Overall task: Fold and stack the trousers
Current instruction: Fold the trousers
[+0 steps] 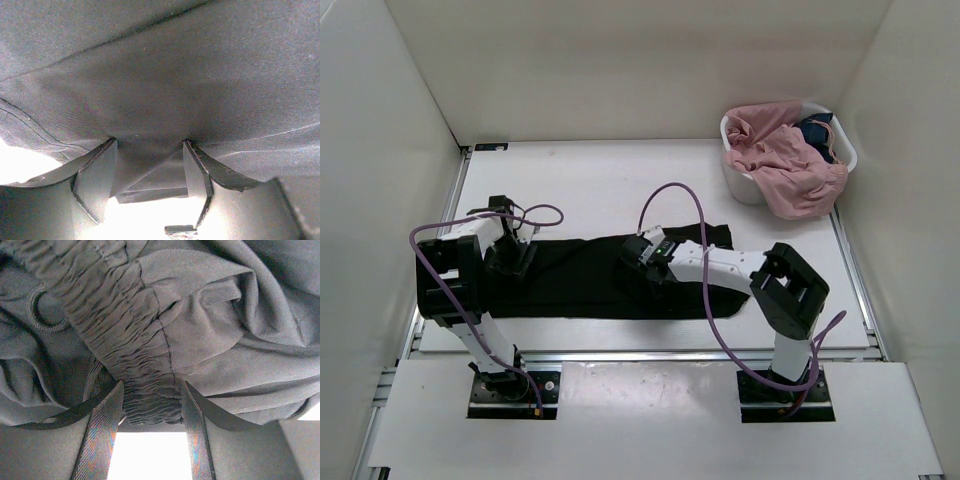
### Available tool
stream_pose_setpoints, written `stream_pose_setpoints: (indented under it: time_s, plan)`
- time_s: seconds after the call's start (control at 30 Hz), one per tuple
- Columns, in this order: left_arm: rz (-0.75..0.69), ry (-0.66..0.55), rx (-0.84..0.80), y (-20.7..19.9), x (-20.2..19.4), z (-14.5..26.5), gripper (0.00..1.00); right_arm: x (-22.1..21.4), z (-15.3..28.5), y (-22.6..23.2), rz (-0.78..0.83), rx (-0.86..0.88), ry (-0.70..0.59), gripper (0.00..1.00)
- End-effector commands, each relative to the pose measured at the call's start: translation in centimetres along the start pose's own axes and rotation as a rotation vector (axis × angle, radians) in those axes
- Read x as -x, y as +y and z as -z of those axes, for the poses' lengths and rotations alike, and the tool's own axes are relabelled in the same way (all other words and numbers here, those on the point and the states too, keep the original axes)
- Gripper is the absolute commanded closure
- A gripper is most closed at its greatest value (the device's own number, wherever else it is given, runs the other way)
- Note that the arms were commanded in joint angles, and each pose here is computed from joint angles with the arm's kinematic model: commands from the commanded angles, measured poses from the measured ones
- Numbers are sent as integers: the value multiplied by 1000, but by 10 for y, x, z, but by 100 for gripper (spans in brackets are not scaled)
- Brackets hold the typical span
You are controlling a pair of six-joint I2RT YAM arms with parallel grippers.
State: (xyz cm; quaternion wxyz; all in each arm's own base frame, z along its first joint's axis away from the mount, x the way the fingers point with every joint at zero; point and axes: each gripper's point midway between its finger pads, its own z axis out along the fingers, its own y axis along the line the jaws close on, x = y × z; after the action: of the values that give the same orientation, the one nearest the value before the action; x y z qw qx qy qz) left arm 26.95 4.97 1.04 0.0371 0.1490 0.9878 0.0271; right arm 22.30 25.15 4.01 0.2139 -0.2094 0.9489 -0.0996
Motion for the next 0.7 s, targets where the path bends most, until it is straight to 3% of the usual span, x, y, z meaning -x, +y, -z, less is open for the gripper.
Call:
stream_pose_setpoints:
  time_s: [0.0,0.2,0.4,0.5,0.63,0.67]
  plan:
    - [-8,62,-2,-4,-19,-12,34,1,13,1,3,35,-18,45]
    - [-8,62,-2,-4,-19,-12,34,-13,19,1,106,-3,21,39]
    - [-9,70,-5,-5,-21,-12,34,-15,20,-8,121,-89,19,41]
    - [-9,70,-5,-5,-21,-12,34,-16,12,-11,110,-133,18,55]
    - [-9,78,-9,-6,-23,-11,34,1,14,-18,64,-171,-19,81]
    - [-9,78,-9,-6,-23,-11,34,0,15,-21,70,-186,-16,92]
